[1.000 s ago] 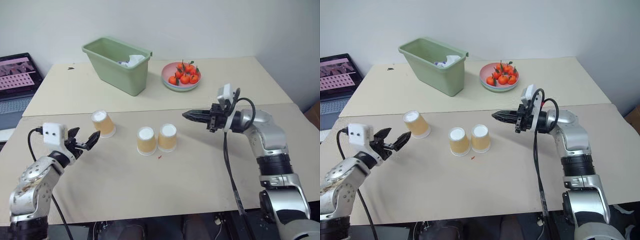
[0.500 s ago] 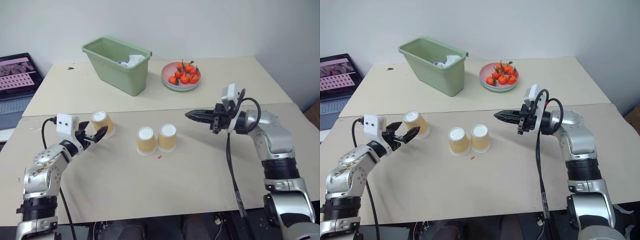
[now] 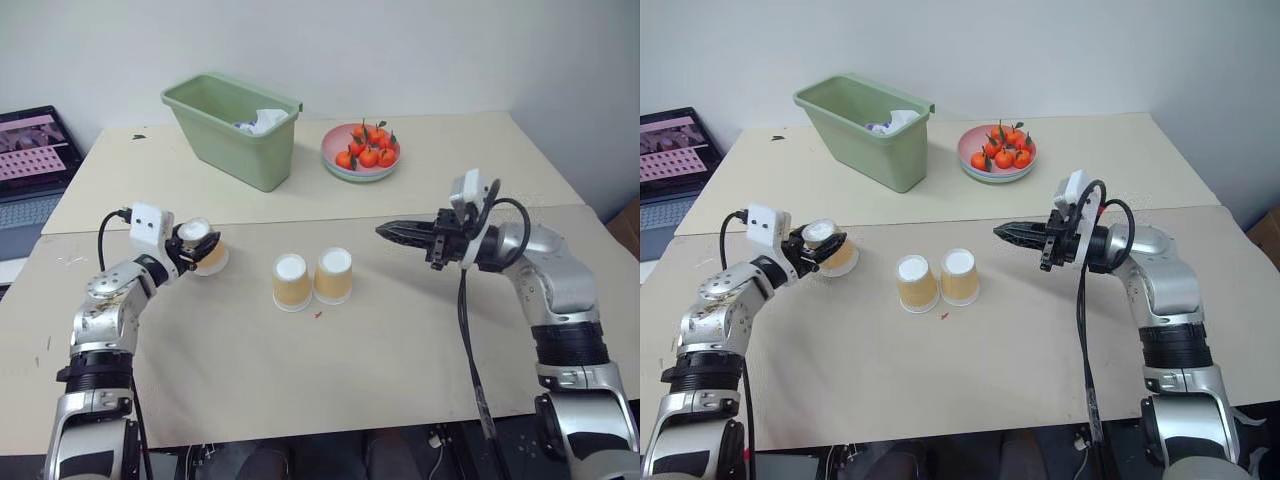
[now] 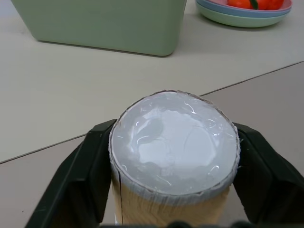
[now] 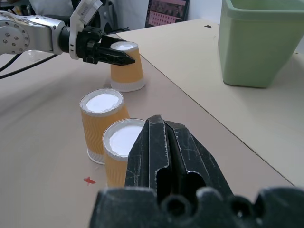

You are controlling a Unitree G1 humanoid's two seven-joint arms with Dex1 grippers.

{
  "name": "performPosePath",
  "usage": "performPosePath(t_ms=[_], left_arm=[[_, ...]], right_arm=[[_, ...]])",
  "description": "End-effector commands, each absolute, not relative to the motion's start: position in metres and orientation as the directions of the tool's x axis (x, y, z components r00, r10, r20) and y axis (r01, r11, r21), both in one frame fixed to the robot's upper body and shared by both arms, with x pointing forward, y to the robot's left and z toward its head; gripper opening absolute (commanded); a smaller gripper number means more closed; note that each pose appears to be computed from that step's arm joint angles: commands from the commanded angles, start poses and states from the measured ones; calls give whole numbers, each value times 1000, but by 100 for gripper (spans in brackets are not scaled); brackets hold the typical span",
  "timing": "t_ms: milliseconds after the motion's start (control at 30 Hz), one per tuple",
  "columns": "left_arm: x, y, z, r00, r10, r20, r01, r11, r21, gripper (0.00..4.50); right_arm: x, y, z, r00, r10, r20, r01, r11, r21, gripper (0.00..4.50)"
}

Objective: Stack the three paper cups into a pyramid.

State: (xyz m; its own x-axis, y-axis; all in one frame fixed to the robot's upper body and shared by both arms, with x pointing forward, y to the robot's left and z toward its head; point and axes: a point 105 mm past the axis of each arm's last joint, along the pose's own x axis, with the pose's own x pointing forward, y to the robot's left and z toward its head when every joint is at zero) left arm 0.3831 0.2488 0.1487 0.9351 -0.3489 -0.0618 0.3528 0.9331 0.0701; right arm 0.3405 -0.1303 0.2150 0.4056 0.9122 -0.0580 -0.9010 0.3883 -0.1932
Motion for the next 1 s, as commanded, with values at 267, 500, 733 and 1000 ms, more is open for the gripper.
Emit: performPosePath(t_ms=[267, 500, 733, 1000], left_arm=[[376, 195, 220, 817, -568, 95, 549, 818, 171, 259], [357, 155, 296, 598, -787, 153, 770, 617, 163, 259], [327, 129, 296, 361, -932, 42, 930, 363, 61, 259], [330, 109, 258, 300, -949, -96, 953, 293, 81, 259]], right_arm=[[336, -131, 228, 397, 917, -31, -897, 381, -226, 27], [337, -132, 228, 405, 914, -32, -892, 388, -231, 27], [335, -136, 228, 423, 906, -33, -884, 404, -233, 27], [331, -140, 228, 442, 896, -29, -875, 424, -234, 27]])
